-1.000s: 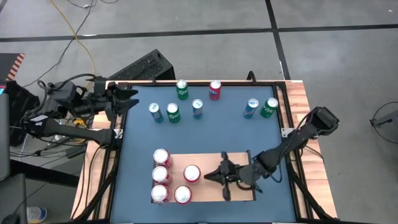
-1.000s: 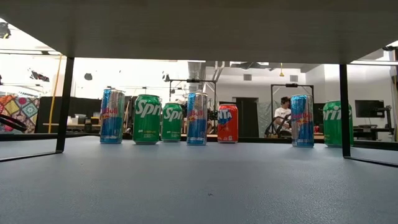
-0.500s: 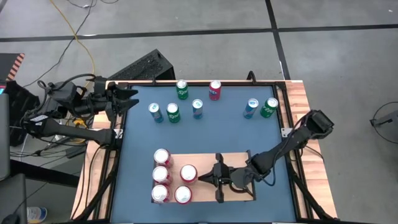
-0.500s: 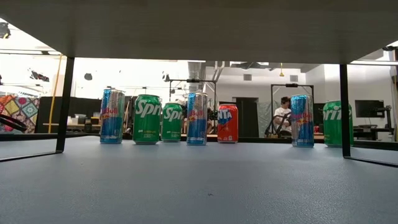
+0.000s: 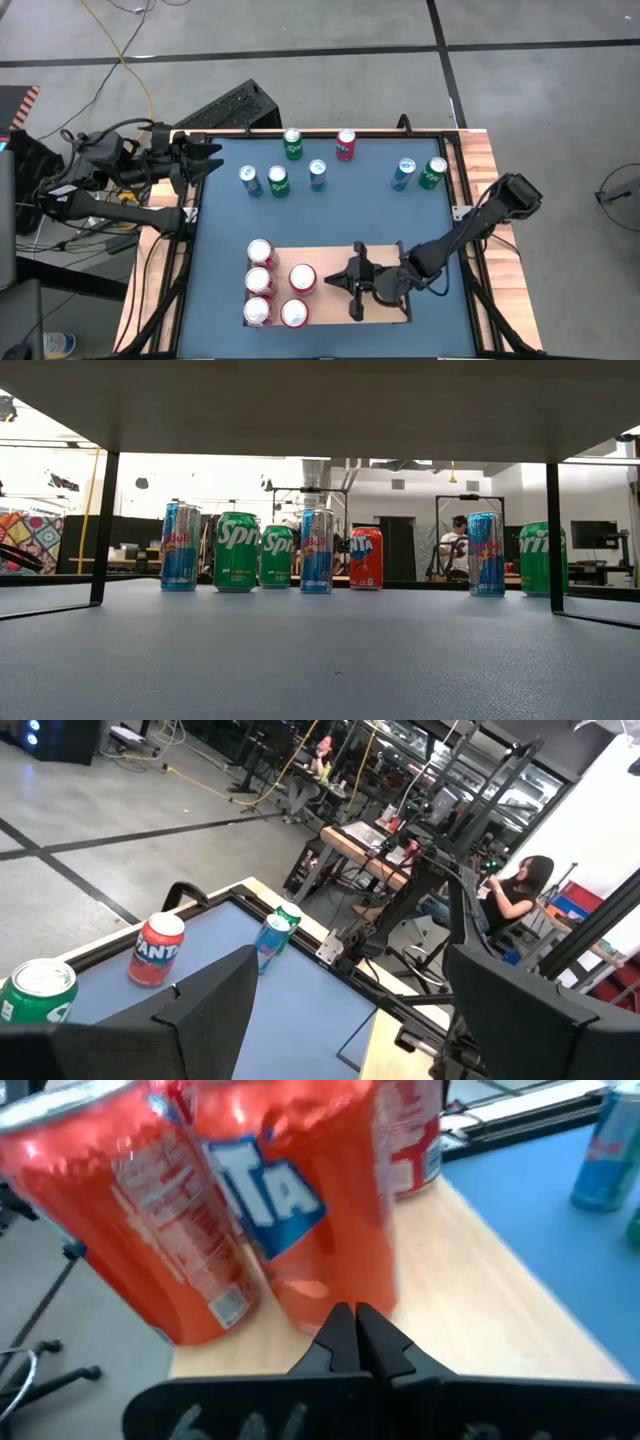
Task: Place canned beverage on shelf
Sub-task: Put the bottom orange soda can on the shelf aligned with the other orange soda can
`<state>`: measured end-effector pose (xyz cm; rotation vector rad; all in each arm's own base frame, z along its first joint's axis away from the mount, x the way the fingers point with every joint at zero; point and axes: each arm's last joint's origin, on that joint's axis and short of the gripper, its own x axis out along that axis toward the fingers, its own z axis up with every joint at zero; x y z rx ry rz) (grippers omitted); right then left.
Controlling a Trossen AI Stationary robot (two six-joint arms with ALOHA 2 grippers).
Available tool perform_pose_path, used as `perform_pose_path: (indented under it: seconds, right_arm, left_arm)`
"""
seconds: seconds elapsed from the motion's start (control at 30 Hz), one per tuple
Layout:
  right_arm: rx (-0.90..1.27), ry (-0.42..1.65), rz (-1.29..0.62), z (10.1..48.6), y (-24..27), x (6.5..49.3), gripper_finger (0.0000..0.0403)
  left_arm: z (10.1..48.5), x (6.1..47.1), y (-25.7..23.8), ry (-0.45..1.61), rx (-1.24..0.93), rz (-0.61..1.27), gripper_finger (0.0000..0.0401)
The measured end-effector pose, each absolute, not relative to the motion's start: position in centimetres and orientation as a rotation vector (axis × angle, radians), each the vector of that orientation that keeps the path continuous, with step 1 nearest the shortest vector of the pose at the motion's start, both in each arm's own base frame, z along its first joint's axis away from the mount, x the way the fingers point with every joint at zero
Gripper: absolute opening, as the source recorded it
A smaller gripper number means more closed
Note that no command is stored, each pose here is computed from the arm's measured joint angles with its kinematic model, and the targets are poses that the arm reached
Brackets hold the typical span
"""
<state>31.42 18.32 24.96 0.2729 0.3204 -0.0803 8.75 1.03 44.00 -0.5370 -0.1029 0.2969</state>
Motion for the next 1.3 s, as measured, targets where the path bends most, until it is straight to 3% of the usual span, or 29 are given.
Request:
perform_pose_path:
  seconds: [0.47,1.3]
  right_arm:
    - [0.215,0.318,-0.107,25.5,16.9,31.8,0.0000]
    - [0.202,0.281,0.079,26.3,15.2,33.3,0.0000]
  left_arm:
    - [44.0,8.7,1.1,-0.109,-0.537,0.320,0.0309]
    - [44.0,8.7,1.1,-0.109,-0.536,0.319,0.0309]
